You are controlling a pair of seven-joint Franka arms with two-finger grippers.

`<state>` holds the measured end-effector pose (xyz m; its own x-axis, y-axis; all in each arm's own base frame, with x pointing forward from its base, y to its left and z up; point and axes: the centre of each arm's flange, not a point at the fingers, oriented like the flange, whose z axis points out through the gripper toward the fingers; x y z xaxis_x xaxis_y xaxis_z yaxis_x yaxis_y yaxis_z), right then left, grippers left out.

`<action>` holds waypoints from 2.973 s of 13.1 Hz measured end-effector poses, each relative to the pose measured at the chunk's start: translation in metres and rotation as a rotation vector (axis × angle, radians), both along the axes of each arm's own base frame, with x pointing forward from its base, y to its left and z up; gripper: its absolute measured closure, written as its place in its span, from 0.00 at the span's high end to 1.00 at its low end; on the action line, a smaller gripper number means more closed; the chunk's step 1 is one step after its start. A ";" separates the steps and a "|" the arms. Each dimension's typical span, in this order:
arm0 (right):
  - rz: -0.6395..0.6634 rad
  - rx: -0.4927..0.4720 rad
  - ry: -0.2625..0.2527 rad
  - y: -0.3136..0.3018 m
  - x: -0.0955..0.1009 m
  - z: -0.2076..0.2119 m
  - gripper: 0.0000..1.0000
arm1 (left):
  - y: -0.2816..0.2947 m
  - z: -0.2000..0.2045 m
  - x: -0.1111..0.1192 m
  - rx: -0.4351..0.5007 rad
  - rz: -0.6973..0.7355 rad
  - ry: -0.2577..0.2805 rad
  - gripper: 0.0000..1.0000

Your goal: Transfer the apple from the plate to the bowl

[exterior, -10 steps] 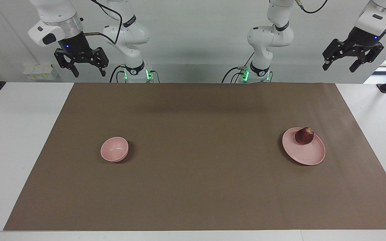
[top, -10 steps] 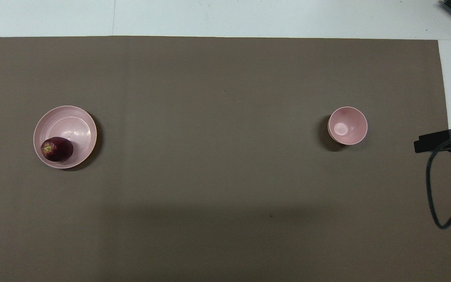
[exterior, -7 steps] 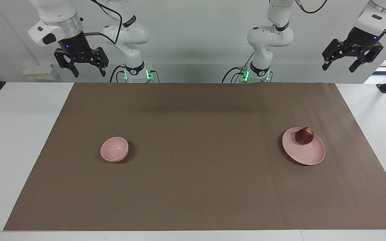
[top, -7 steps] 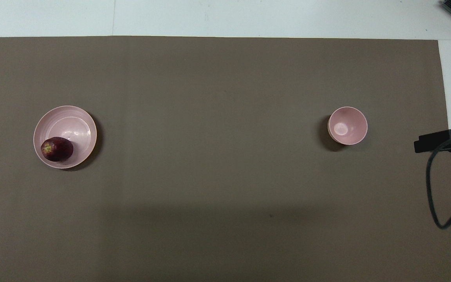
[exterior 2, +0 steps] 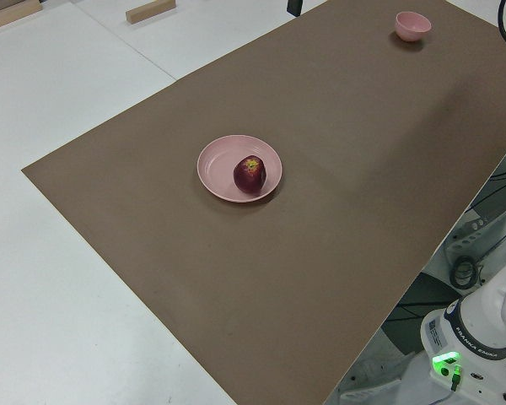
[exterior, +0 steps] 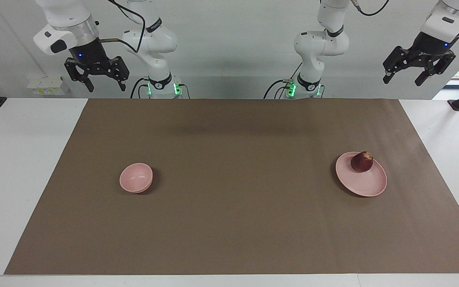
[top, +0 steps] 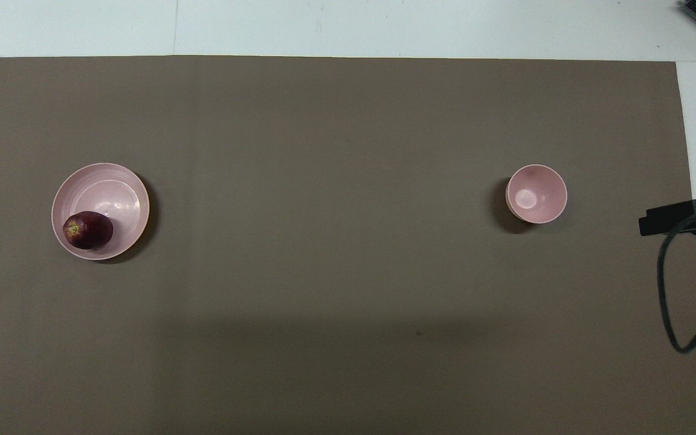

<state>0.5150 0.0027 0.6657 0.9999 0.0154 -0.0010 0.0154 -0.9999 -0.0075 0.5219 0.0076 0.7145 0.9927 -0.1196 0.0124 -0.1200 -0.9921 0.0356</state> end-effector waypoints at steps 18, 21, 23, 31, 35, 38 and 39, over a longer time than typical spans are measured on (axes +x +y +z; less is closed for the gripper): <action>-0.002 0.000 0.000 -0.001 0.000 0.000 1.00 | 0.000 -0.044 0.001 -0.007 -0.003 0.002 1.00; -0.003 0.000 0.006 -0.001 -0.001 -0.001 1.00 | 0.001 -0.078 0.012 -0.007 0.001 -0.015 1.00; -0.005 0.000 0.012 -0.002 -0.001 -0.002 1.00 | 0.002 -0.108 0.021 -0.007 0.006 -0.034 1.00; -0.005 0.000 0.013 -0.002 -0.001 -0.002 1.00 | 0.046 -0.244 0.042 0.017 -0.014 -0.111 1.00; -0.005 0.000 0.013 -0.002 -0.001 -0.002 1.00 | 0.060 -0.320 0.059 -0.015 -0.005 -0.111 1.00; -0.005 0.000 0.013 -0.002 -0.001 -0.002 1.00 | 0.068 -0.356 0.054 -0.021 -0.025 -0.086 1.00; -0.005 0.000 0.013 -0.002 -0.001 -0.002 1.00 | 0.067 -0.363 0.050 -0.022 -0.026 -0.080 1.00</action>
<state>0.5136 0.0007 0.6633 0.9999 0.0105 -0.0138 0.0104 -0.9999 -0.0077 0.5722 0.0748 0.3520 0.9850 -0.1442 0.0948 -0.1492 -0.9877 0.0470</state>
